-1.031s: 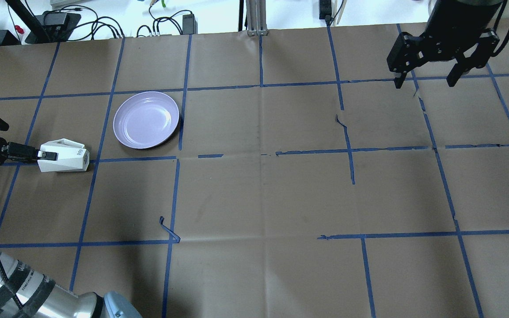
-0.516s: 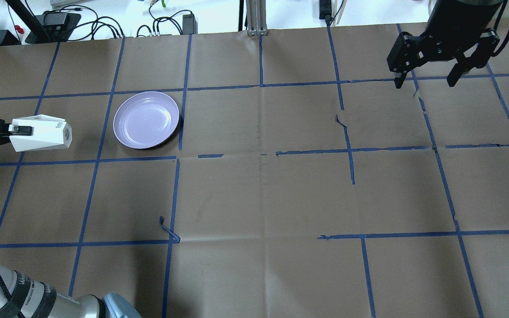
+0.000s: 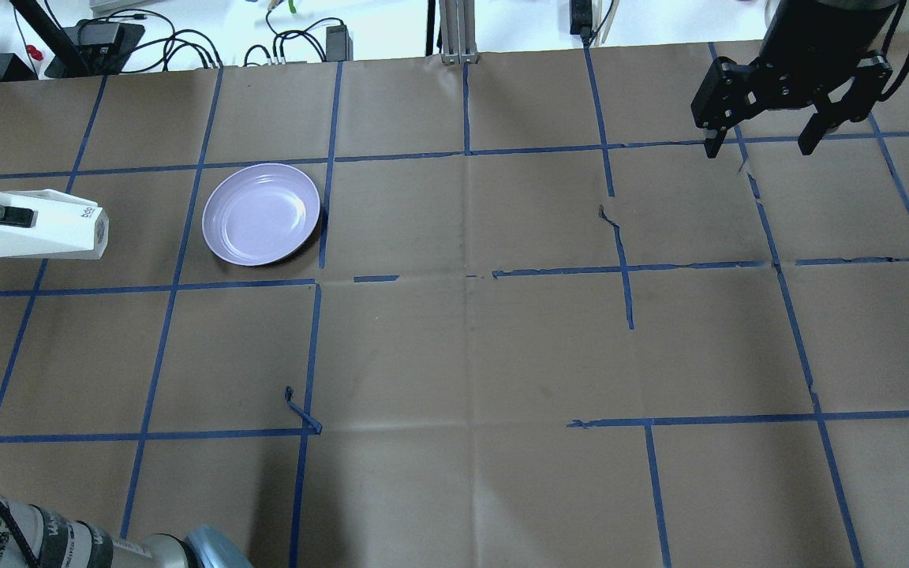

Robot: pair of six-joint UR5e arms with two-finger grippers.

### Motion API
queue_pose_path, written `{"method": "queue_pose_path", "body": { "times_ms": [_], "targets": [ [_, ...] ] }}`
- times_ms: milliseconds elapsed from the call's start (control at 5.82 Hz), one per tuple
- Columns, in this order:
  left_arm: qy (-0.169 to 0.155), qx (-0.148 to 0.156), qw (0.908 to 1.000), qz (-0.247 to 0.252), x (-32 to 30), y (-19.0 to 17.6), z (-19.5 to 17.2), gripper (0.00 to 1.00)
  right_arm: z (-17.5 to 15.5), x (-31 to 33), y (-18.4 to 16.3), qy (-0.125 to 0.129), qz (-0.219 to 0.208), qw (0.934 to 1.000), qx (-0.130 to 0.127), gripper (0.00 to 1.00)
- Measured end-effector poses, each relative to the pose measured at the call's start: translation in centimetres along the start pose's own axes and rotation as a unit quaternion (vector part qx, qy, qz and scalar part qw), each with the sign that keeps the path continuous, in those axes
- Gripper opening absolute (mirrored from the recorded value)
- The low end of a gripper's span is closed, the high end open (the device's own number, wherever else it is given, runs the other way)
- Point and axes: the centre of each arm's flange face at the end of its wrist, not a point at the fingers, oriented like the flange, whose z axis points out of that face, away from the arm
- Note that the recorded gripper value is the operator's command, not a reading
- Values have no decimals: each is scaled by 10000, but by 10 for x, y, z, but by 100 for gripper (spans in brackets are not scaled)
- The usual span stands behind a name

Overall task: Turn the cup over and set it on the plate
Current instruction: 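Lift the mug with the left gripper and rotate it upright, then carry the mug over the plate with the left gripper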

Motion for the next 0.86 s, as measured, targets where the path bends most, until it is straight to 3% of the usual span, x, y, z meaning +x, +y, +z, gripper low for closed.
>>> {"method": "queue_pose_path", "body": {
  "times_ms": [172,344,516,859],
  "targets": [
    [-1085,-523,9927,16,38,-21,14,1,0,0,0,0,0,10000,0,100],
    [-2040,-833,9754,-98,79,-44,37,1,0,0,0,0,0,10000,0,100],
    [-2892,-999,9518,-194,121,-65,72,1,0,0,0,0,0,10000,0,100],
    [-4074,-849,9088,-284,207,-98,165,0,0,0,0,0,0,10000,0,100]
  ]
}}
